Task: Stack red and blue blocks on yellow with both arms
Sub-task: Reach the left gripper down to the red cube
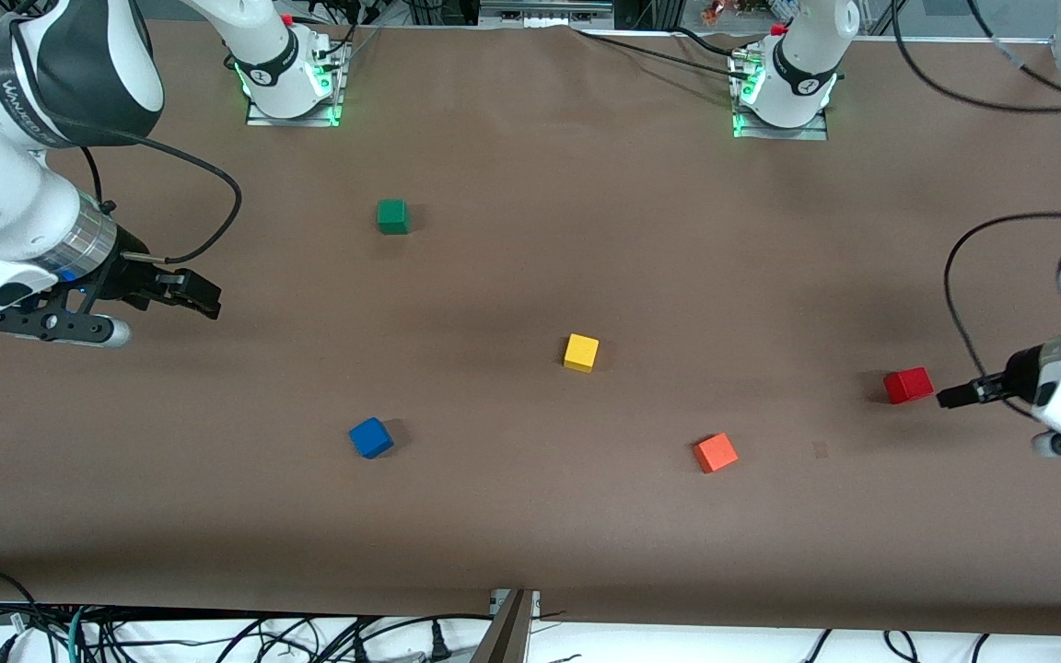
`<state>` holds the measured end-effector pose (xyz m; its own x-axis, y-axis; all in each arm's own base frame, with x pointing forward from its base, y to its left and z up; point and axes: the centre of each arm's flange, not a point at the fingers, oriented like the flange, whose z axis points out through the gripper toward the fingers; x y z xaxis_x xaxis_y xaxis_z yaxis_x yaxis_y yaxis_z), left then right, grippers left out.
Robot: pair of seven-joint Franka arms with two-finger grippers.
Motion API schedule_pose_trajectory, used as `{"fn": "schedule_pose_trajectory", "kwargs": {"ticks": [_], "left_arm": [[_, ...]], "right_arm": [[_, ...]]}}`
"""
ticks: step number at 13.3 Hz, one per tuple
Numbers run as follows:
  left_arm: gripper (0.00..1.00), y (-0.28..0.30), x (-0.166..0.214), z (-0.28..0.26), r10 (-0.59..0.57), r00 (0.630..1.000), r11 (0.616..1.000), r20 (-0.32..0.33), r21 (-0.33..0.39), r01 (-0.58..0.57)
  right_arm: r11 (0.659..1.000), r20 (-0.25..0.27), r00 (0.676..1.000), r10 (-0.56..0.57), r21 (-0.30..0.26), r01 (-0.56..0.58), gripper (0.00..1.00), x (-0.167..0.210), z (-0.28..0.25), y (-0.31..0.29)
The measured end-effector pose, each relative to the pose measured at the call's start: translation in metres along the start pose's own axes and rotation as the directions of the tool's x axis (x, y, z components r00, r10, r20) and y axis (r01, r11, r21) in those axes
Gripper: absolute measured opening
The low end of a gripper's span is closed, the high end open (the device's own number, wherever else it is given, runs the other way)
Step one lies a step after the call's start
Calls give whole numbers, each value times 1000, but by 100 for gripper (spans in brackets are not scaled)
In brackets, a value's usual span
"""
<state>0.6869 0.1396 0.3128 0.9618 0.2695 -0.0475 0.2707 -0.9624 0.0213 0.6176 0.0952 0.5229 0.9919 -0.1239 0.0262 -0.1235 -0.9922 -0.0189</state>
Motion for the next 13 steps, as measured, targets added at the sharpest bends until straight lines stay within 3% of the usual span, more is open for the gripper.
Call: {"fn": "schedule_pose_trajectory", "kwargs": {"ticks": [4,13], "left_arm": [[100,-11,-6,69,26,999,1000,-22,0,-26],[100,-32,-32,107,47,998,999,48,-1,-47]], "right_arm": [[1000,-1,1000,0,0,0,100,0,0,0],[1000,-8,1000,0,2,0,100,1,-1,0]]}}
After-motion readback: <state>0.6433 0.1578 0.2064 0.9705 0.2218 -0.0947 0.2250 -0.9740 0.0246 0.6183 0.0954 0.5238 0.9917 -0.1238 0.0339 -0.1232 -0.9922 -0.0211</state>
